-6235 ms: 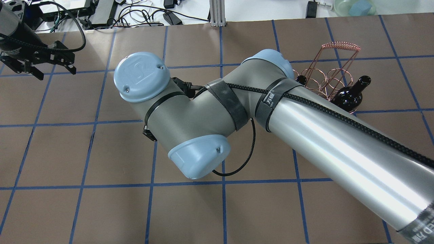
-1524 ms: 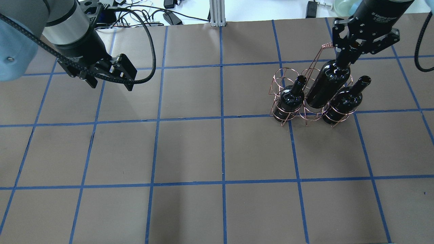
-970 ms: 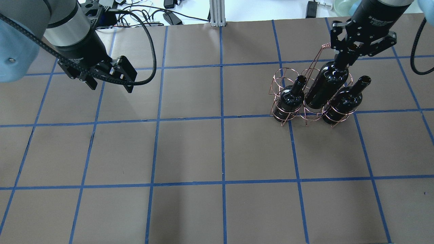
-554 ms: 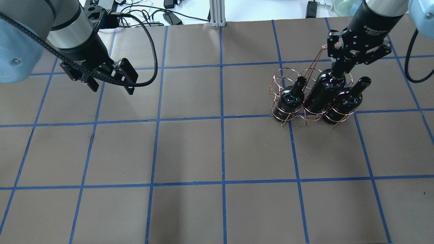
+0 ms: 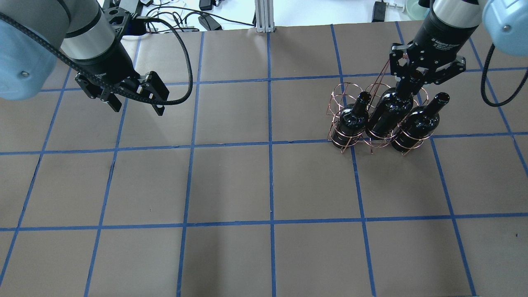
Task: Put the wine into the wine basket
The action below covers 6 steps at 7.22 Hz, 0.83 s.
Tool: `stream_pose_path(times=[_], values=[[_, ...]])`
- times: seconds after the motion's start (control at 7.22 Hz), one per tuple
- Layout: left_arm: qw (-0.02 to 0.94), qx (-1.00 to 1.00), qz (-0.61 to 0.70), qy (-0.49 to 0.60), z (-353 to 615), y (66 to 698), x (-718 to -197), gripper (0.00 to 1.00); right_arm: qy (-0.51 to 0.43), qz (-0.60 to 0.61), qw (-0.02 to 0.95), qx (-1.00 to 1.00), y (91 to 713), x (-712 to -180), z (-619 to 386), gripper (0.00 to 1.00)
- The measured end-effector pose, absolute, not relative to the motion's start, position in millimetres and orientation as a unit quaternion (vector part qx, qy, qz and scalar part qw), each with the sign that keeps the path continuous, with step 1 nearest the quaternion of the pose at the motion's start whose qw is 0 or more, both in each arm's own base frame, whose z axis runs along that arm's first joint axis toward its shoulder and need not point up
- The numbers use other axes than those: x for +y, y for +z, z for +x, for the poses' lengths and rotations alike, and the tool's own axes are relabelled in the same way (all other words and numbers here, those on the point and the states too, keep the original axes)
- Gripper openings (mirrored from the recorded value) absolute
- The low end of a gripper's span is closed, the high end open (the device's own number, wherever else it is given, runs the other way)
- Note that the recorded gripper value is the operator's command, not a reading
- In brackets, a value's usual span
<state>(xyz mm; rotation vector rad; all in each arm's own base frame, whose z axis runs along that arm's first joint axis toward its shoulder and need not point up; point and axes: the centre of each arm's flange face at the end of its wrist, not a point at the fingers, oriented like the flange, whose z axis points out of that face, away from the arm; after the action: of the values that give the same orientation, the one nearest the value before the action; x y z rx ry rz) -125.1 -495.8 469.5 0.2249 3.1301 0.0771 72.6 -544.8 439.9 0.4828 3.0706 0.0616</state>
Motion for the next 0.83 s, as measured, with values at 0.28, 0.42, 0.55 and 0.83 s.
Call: stream_pose_path(times=[0.28, 0.42, 0.55, 0.83], values=[[0.001, 0.997, 0.072, 0.027, -125, 467, -496, 1.0, 0.023, 0.155, 0.014, 0.988, 434, -547, 72, 0.0], [0.001, 0.997, 0.071, 0.029, -125, 465, -495, 1.0, 0.027, 0.154, 0.012, 0.988, 429, -546, 72, 0.0], [0.001, 0.997, 0.071, 0.03, -125, 463, -495, 1.0, 0.031, 0.154, 0.01, 0.988, 422, -544, 72, 0.0], [0.001, 0.997, 0.069, 0.03, -125, 462, -495, 1.0, 0.033, 0.153, 0.009, 0.988, 415, -543, 72, 0.0]])
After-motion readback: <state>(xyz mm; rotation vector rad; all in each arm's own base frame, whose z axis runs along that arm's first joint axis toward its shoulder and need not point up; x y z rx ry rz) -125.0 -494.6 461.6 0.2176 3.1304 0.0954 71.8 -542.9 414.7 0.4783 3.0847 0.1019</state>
